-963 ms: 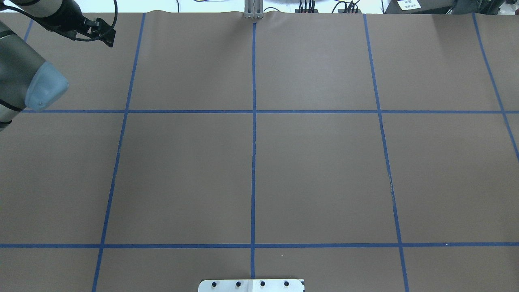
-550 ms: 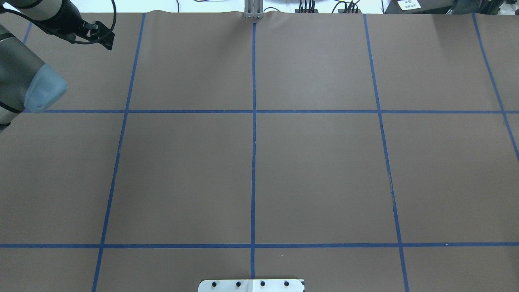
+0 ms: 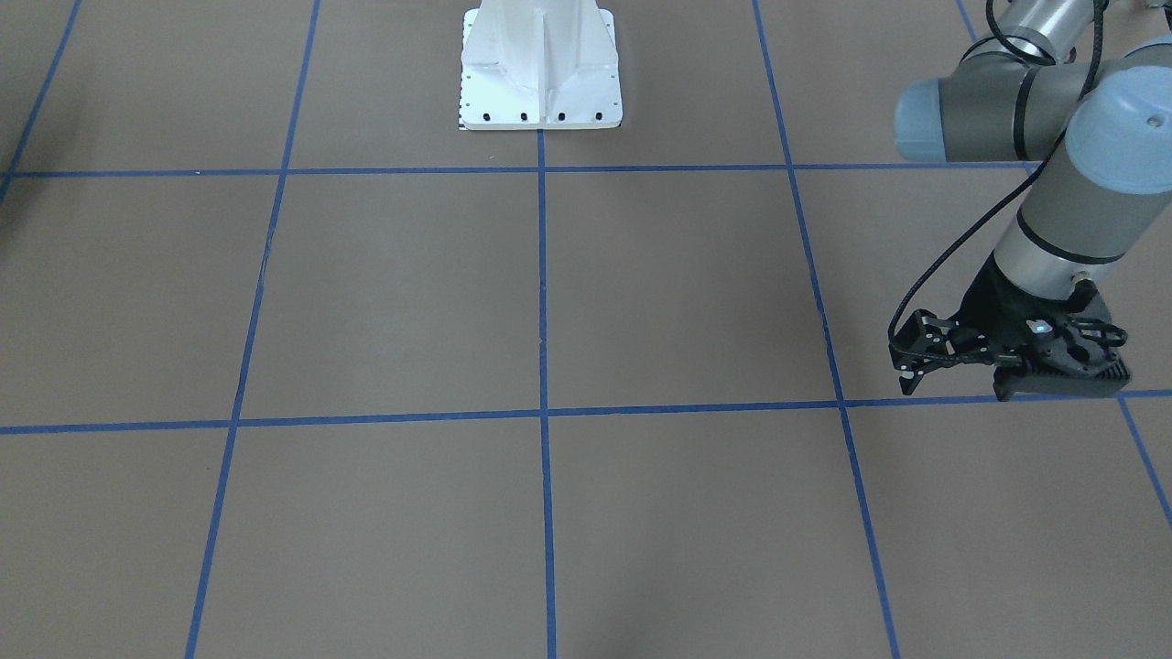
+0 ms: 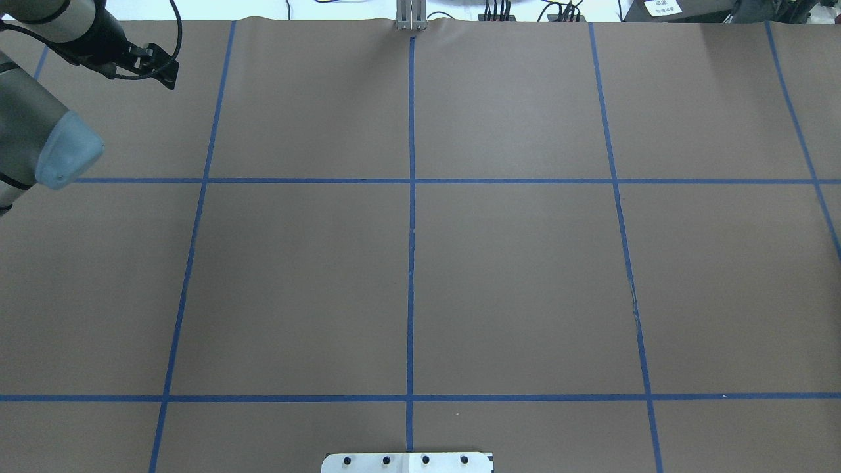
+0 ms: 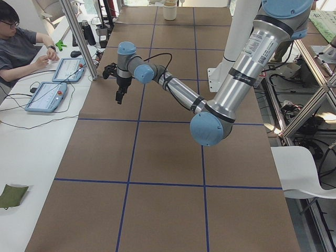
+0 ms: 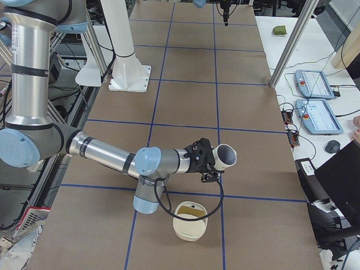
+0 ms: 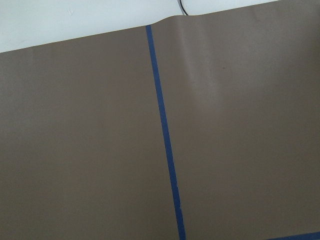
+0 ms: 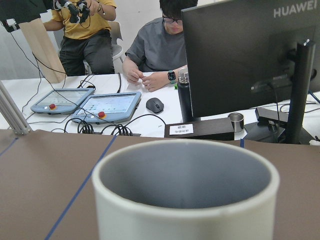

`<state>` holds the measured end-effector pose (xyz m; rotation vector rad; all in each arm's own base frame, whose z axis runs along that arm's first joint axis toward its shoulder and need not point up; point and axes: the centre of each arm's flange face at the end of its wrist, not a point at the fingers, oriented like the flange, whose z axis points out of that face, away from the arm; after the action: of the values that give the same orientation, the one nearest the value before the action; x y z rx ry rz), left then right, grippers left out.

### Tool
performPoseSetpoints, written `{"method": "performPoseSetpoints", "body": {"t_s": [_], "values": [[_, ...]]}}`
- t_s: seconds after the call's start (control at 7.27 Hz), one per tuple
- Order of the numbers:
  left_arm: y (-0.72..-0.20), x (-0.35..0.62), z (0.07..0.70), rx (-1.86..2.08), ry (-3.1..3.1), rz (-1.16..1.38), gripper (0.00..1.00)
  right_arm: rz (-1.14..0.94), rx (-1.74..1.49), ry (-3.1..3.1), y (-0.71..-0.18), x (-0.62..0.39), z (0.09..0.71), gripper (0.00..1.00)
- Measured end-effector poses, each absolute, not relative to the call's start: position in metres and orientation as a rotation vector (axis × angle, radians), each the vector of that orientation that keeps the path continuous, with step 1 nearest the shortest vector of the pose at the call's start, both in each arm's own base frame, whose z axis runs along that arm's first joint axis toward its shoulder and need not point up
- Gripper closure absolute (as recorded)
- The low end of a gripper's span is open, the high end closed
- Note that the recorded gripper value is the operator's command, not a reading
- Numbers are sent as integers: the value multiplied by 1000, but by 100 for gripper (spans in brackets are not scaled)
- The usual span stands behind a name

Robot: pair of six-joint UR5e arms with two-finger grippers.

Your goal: Left arm hands cup to right arm to dump lemon

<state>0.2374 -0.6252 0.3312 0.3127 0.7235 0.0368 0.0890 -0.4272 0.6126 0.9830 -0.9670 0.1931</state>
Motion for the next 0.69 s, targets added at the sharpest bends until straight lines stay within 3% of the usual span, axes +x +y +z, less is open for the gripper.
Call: {"method": "performPoseSetpoints", "body": {"t_s": [0.69], "values": [[-618, 239, 339, 261, 765, 39, 0, -126, 1070, -620, -590, -55, 511, 96]]}}
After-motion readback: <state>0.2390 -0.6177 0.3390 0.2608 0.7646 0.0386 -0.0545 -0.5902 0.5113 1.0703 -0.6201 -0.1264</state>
